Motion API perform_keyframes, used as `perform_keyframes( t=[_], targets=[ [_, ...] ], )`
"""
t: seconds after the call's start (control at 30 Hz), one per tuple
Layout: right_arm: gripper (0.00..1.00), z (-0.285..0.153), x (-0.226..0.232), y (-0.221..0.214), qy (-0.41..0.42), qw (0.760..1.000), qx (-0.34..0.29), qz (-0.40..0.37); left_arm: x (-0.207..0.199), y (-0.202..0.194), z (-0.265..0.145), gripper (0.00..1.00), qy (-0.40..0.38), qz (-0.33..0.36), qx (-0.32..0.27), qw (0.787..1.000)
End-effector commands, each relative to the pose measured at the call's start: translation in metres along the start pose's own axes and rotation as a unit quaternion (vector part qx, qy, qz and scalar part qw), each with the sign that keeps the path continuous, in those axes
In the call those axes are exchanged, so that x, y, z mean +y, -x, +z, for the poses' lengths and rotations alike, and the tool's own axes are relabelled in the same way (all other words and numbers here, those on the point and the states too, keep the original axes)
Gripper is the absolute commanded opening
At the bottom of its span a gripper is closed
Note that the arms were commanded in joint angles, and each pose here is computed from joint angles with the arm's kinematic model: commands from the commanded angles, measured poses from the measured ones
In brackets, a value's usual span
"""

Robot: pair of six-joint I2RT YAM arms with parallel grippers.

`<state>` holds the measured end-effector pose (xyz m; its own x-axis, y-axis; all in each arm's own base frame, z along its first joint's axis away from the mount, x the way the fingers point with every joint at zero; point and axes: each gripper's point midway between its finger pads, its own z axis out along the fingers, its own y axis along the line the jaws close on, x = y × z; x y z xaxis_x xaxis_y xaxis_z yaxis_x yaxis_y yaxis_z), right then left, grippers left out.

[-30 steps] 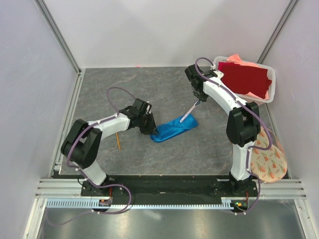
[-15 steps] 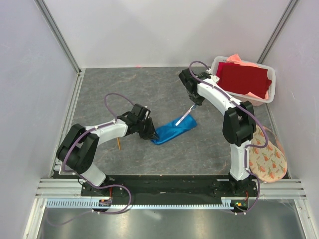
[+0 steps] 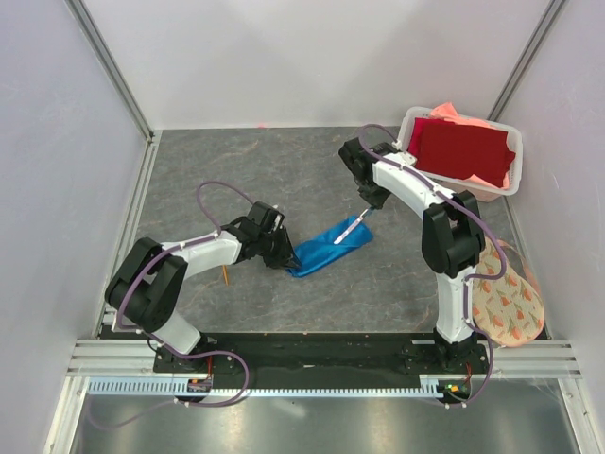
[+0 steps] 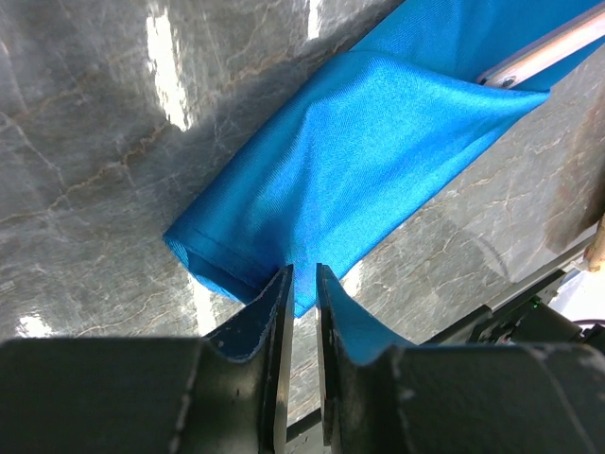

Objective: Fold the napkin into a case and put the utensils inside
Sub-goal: Insert the knife into the folded napkin.

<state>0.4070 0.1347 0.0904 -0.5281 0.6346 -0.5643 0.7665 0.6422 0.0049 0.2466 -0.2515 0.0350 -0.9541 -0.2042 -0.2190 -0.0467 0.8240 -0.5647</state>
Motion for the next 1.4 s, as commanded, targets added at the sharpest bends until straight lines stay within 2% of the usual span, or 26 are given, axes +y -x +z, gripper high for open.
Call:
perform_keyframes(
  t=[0.0, 0.33, 0.87, 1.2, 1.37],
  targets=[
    [0.10, -0.002, -0.001, -0.020, -0.005, 1.000, 0.029, 0.009, -0.009, 0.004, -0.005, 0.22, -0.013, -0.005, -0.023, 1.000],
    [0.12, -0.014, -0.003, -0.051, -0.008, 0.997, 0.078, 0.022, -0.011, -0.003, -0.002, 0.22, -0.014, -0.004, -0.023, 1.000],
    [0.15, -0.024, -0.025, -0.091, -0.031, 0.991, 0.124, 0.032, -0.017, -0.010, 0.000, 0.22, -0.013, -0.003, -0.025, 1.000],
    [0.18, -0.031, -0.019, -0.108, -0.021, 0.988, 0.146, 0.036, -0.017, -0.014, 0.001, 0.22, -0.014, -0.003, -0.023, 1.000],
    [0.20, -0.030, -0.023, -0.105, -0.020, 0.990, 0.137, 0.035, -0.042, 0.001, -0.029, 0.26, -0.038, 0.027, -0.049, 0.998]
  ],
)
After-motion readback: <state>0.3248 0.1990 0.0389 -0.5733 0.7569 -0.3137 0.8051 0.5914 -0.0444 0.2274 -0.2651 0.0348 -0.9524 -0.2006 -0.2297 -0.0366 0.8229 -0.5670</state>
